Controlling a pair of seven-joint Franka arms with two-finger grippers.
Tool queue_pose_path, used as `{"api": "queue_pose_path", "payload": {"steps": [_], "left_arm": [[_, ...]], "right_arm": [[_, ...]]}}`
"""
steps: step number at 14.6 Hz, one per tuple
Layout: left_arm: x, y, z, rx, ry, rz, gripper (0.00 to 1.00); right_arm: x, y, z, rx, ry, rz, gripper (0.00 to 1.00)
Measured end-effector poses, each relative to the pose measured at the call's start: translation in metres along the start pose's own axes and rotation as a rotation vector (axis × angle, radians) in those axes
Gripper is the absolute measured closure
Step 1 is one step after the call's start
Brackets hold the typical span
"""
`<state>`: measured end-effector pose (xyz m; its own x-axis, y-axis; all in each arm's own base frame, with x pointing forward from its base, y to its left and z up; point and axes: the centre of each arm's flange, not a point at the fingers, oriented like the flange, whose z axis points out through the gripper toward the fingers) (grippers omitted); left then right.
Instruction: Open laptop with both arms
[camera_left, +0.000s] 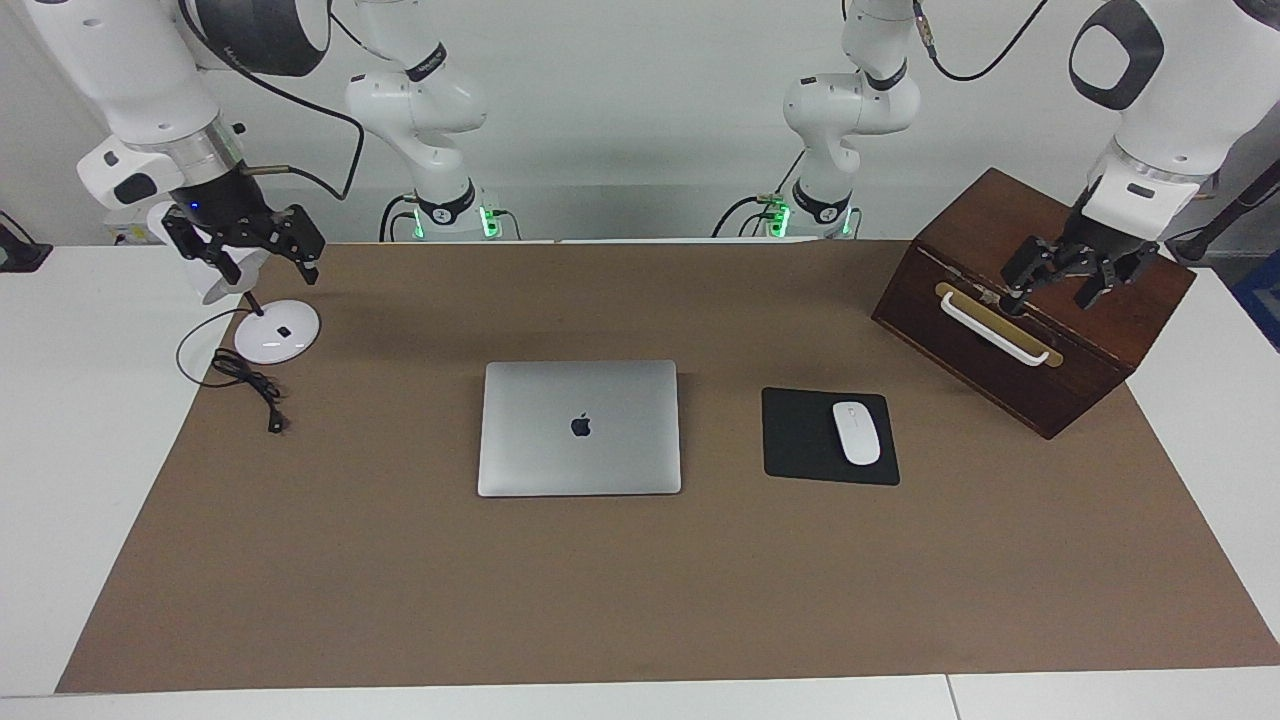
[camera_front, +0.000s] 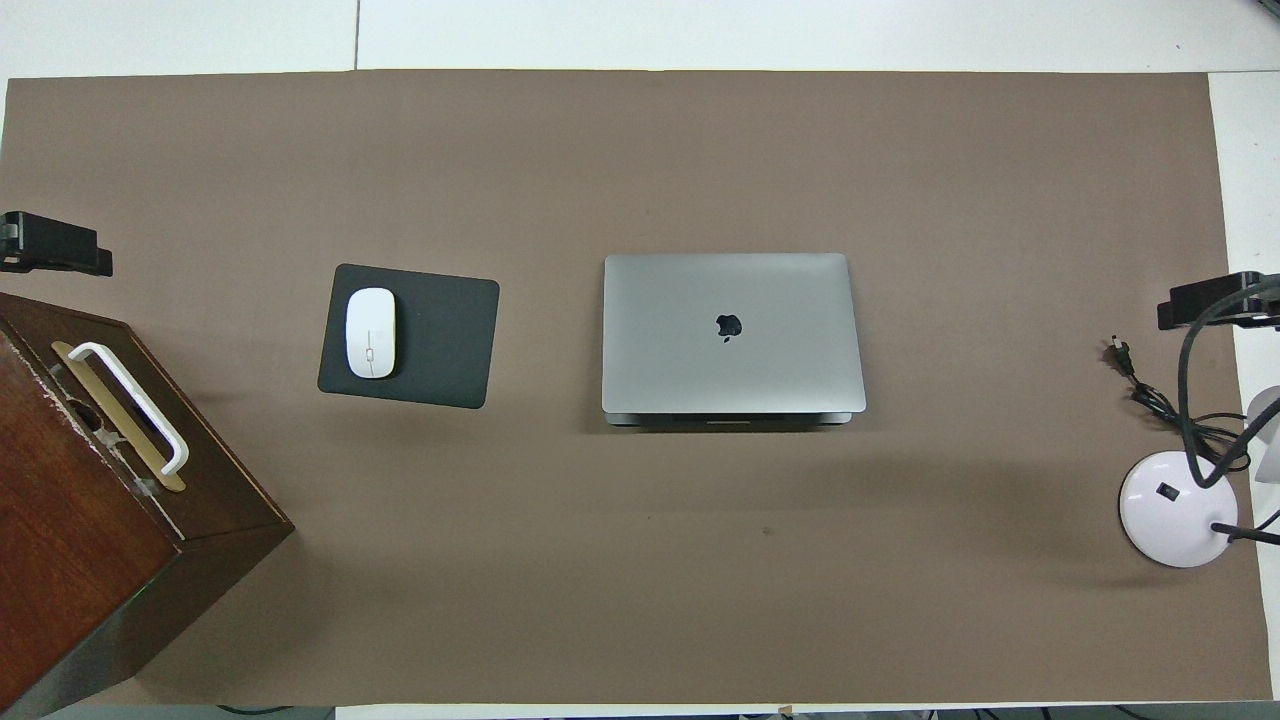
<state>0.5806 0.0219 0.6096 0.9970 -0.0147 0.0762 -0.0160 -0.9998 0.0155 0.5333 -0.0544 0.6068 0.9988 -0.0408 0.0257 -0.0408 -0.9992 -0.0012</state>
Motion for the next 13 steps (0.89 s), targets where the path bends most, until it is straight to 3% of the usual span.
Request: {"api": "queue_pose_path", "payload": {"steps": [13], "left_arm": [[-0.0002,-0.0012,-0.0008,0.0,0.002,-0.001,0.0]], "right_arm": [[-0.0003,0.005,0.0001,0.0,0.0,0.009,0.0]]}}
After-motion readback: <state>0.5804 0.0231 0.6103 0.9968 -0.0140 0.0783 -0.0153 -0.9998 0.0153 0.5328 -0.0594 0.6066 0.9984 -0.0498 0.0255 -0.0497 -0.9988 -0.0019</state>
